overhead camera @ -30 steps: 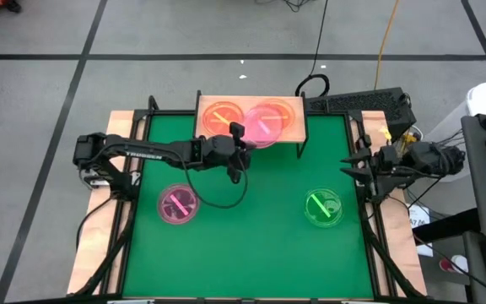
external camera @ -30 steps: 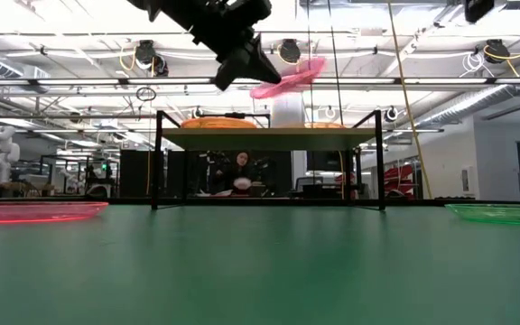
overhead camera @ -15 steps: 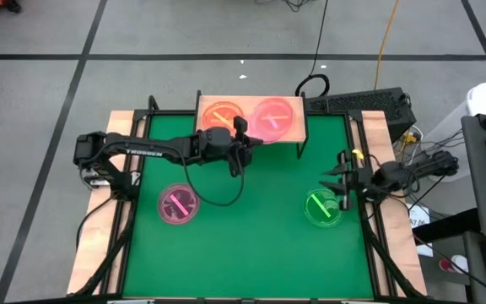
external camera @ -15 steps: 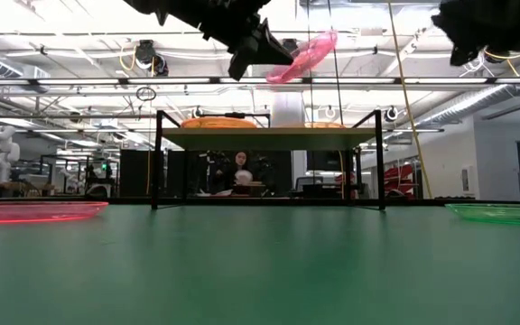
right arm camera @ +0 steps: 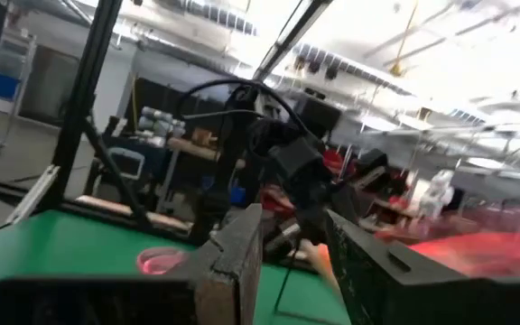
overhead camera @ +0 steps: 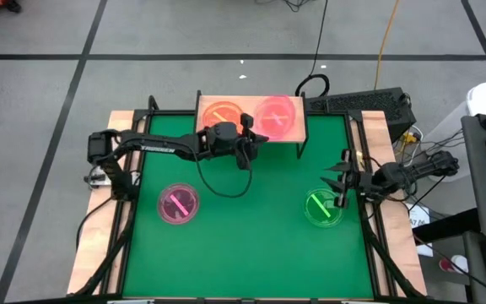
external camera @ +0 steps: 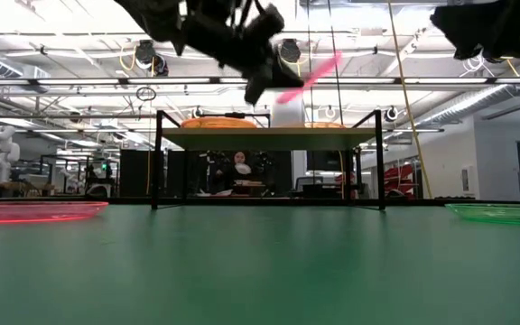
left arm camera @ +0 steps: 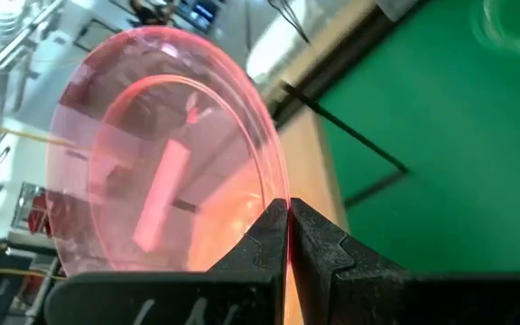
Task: Place and stack plates onto a shelf
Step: Stack the top pink plate on the orange plate on the shelf
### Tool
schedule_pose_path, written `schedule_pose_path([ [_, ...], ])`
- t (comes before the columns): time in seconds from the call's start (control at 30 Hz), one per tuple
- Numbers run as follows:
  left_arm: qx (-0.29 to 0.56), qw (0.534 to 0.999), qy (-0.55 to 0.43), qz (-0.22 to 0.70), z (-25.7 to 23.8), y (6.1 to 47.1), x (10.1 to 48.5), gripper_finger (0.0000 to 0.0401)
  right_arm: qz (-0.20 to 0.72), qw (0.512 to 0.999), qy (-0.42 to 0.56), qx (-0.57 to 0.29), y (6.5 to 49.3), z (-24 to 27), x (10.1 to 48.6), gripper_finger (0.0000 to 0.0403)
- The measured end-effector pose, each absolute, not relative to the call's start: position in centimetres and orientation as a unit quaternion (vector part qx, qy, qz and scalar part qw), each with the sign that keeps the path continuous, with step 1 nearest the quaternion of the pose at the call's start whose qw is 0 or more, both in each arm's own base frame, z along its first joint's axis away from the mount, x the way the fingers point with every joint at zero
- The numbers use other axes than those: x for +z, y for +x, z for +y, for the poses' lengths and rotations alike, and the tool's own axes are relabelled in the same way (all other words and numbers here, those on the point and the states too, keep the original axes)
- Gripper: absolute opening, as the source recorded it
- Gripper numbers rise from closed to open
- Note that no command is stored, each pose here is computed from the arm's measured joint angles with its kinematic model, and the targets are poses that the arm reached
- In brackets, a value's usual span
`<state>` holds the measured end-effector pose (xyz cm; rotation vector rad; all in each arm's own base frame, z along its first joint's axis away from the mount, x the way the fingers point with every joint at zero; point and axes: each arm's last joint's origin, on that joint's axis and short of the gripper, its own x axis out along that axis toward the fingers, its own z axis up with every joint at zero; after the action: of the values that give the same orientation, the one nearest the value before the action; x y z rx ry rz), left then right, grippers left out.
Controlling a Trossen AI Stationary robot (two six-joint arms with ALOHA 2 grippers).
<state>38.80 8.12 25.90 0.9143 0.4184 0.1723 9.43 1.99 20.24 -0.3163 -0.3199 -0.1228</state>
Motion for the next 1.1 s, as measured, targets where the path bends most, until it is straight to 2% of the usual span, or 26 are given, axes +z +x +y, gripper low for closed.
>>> schedule_pose_path([
  [0.17, 0.079, 0.854, 0.467, 0.218, 8.3, 39.5, 24.4, 0.0012, -0.121, 0.979, -0.156, -0.050, 9.7, 2.1, 19.5, 0.0109],
  [0.5, 0.089, 0.865, 0.442, 0.221, 8.9, 39.3, 24.4, 0.0012, -0.113, 0.980, -0.158, -0.048, 9.7, 2.1, 19.3, 0.0109],
  [0.7, 0.099, 0.890, 0.390, 0.215, 9.0, 39.3, 24.4, 0.0012, -0.113, 0.980, -0.158, -0.048, 9.7, 2.1, 19.3, 0.0109],
  [1.1, 0.099, 0.899, 0.372, 0.208, 9.2, 39.3, 24.4, 0.0012, -0.113, 0.980, -0.158, -0.048, 9.7, 2.1, 19.3, 0.0109],
])
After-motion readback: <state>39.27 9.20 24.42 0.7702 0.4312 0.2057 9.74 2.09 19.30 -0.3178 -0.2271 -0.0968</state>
